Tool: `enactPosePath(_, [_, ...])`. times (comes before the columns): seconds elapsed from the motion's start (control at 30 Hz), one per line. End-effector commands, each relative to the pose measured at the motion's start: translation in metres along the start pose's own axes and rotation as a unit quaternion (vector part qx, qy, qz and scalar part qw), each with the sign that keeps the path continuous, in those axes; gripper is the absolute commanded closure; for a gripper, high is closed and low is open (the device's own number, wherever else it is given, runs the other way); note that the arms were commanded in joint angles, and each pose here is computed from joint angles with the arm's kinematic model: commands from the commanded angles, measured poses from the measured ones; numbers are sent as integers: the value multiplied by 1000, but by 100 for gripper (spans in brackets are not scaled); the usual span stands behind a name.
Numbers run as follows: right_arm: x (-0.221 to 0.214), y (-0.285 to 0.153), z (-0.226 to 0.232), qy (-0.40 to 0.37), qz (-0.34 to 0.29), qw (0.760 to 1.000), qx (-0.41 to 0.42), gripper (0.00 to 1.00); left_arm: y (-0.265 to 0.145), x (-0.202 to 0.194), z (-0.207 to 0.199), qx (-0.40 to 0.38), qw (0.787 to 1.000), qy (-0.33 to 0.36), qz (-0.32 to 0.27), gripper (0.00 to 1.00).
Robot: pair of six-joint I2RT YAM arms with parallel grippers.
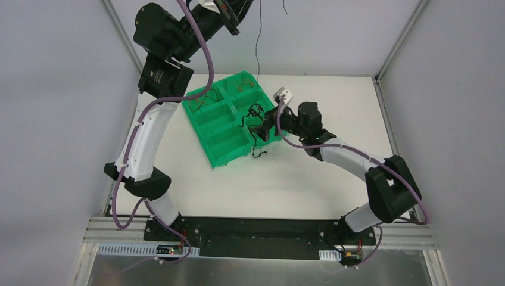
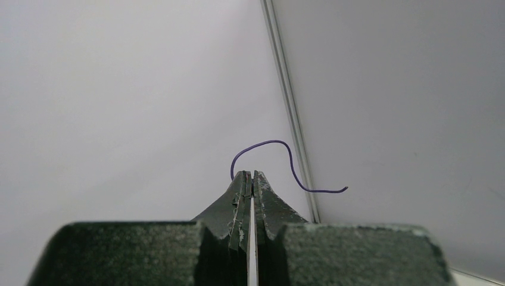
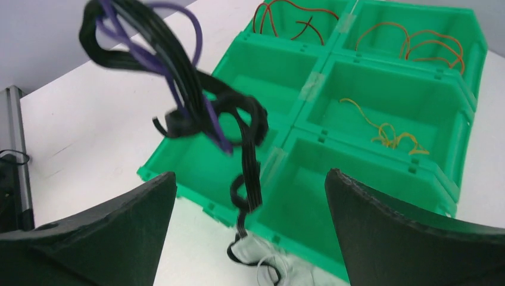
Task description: Untangle the cables
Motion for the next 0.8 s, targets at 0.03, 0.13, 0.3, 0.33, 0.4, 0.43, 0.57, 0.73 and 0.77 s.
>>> enactPosePath(0.03, [32,31,7,-24,-75,997,-4,10,-8,45,4,12,998,25,-54,100])
enactPosePath(0.13, [24,34,-5,-36,-67,997,-27,63,-9,47,7,23,998,31,-55,100])
enactPosePath(0.3, [-7,-6,-24,-38,10,997,-67,100,-13,56,33,98,991,74,-60,100])
enactPosePath(0.33, [-15,-20,-25,-40,29,997,-67,100,-15,60,41,122,987,88,-63,100])
enactPosePath(0.4, [-40,-52,-31,-51,76,993,-70,100,-18,65,58,176,975,113,-71,100])
enactPosePath(0.43, [-51,-68,-34,-55,96,991,-76,100,-20,68,66,201,969,126,-76,100])
enactPosePath(0.57, [-89,-126,-47,-66,180,976,-100,100,-20,81,80,235,952,172,-98,100])
enactPosePath(0.73, [-128,-179,-57,-55,273,953,-124,100,-20,89,84,246,942,199,-112,100])
enactPosePath(0.77, [-135,-186,-60,-51,288,948,-128,100,-20,88,86,251,941,199,-110,100])
Point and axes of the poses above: each gripper's point midway between its finger pads, its own y axis out along the fingers, its own z axis along the line the jaws close on, x = y × z, the point moved 3 cm from there along -y, back along the fingers, and after that the axes turned 8 degrees about y, right-handed, at the moved point
